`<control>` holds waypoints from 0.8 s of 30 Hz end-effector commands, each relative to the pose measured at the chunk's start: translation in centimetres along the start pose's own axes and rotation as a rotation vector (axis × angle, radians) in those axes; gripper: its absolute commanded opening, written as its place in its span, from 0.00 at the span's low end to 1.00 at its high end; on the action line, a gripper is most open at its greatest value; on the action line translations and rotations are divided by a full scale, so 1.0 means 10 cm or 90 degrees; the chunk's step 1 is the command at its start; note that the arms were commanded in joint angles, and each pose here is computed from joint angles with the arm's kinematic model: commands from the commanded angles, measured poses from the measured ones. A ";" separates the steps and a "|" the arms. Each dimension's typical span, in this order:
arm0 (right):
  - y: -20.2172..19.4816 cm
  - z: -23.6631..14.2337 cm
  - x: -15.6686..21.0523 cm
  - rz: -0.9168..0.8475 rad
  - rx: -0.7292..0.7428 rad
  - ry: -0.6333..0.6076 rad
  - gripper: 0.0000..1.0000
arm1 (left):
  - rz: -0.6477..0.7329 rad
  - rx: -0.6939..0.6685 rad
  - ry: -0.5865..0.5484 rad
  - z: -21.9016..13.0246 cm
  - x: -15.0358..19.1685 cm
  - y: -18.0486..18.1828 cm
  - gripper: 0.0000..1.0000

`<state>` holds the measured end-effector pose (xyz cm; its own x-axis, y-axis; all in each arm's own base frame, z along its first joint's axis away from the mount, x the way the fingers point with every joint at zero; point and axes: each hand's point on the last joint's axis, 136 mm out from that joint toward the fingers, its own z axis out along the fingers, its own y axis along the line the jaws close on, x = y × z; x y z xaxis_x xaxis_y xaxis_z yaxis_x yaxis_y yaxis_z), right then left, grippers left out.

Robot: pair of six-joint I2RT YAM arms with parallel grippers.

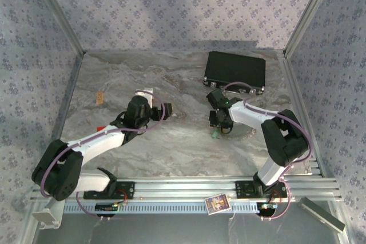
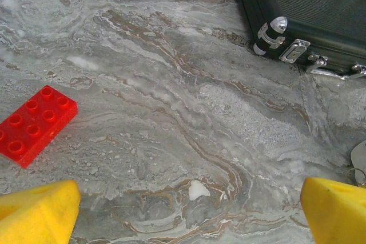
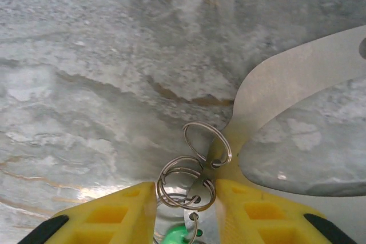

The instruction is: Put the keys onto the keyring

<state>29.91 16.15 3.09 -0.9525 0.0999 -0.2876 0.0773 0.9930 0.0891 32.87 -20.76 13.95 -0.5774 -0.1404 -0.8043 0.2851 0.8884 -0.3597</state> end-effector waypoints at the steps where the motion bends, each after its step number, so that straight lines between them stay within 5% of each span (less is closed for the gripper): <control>1: 0.23 -0.04 -0.08 -0.003 -0.037 -0.005 0.34 | 0.007 0.001 -0.027 -0.08 -0.11 -0.04 0.98; 6: 0.19 -0.28 -0.18 -0.076 -0.026 -0.026 0.48 | 0.010 -0.001 -0.021 -0.11 -0.10 -0.03 0.98; 13: -0.08 -0.43 -0.31 -0.201 -0.056 0.006 0.42 | 0.000 0.014 -0.030 -0.14 -0.11 -0.07 0.98; 24: 0.14 -0.27 -0.44 -0.304 -0.101 0.050 0.41 | -0.014 0.016 -0.031 -0.23 -0.06 -0.04 0.98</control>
<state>33.32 16.44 6.96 -0.9106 -0.3029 -0.2813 -0.3447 0.9320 0.1122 31.83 -20.16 15.41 -0.5469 -0.1659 -0.8206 0.2947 0.8793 -0.3742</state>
